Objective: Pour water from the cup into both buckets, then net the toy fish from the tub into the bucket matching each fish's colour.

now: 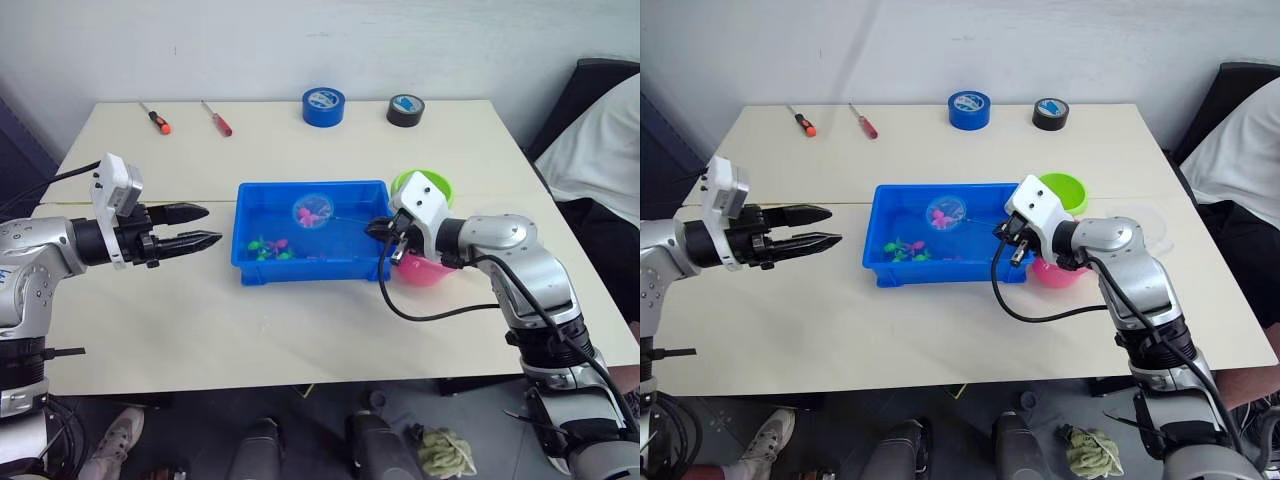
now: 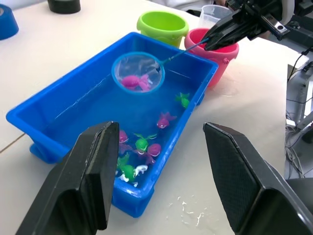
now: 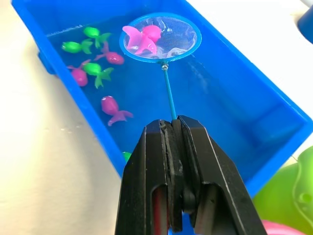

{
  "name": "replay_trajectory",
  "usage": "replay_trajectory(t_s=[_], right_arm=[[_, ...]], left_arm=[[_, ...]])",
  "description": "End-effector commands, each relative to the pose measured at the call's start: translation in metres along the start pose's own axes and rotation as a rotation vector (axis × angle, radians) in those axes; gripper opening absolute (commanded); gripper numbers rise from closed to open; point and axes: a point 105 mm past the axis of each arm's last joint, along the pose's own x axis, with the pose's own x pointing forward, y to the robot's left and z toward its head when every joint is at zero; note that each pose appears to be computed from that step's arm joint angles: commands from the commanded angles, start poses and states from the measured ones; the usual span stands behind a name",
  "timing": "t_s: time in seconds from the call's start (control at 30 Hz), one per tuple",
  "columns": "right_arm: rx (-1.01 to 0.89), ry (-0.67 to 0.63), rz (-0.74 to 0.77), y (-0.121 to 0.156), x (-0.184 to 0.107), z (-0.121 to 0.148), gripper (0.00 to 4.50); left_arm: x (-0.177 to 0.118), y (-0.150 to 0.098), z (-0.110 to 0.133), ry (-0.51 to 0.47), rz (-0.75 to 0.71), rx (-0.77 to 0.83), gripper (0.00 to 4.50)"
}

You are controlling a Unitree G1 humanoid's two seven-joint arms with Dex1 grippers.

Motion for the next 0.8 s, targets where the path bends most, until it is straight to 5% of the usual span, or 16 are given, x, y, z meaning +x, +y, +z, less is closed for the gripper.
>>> replay_trajectory(t_s=[0.03,0.13,0.47,0.8], right_arm=[[-0.023,-0.039,-0.010,-0.001,-0.008,0.011,0.00],[-0.003,-0.047,-0.006,-0.003,-0.013,0.013,0.00],[0.041,-0.012,-0.226,-0.055,-0.105,0.011,0.00],[0.019,0.148,-0.413,-0.043,-0.170,-0.012,0.00]], left_arm=[[-0.003,0.002,0.008,0.001,-0.001,0.042,3.03],[0.002,0.001,0.009,-0.003,-0.022,0.059,3.03],[0.034,0.006,0.020,-0.047,-0.136,0.109,3.03],[0.075,0.011,0.030,-0.084,-0.284,0.141,3.03]])
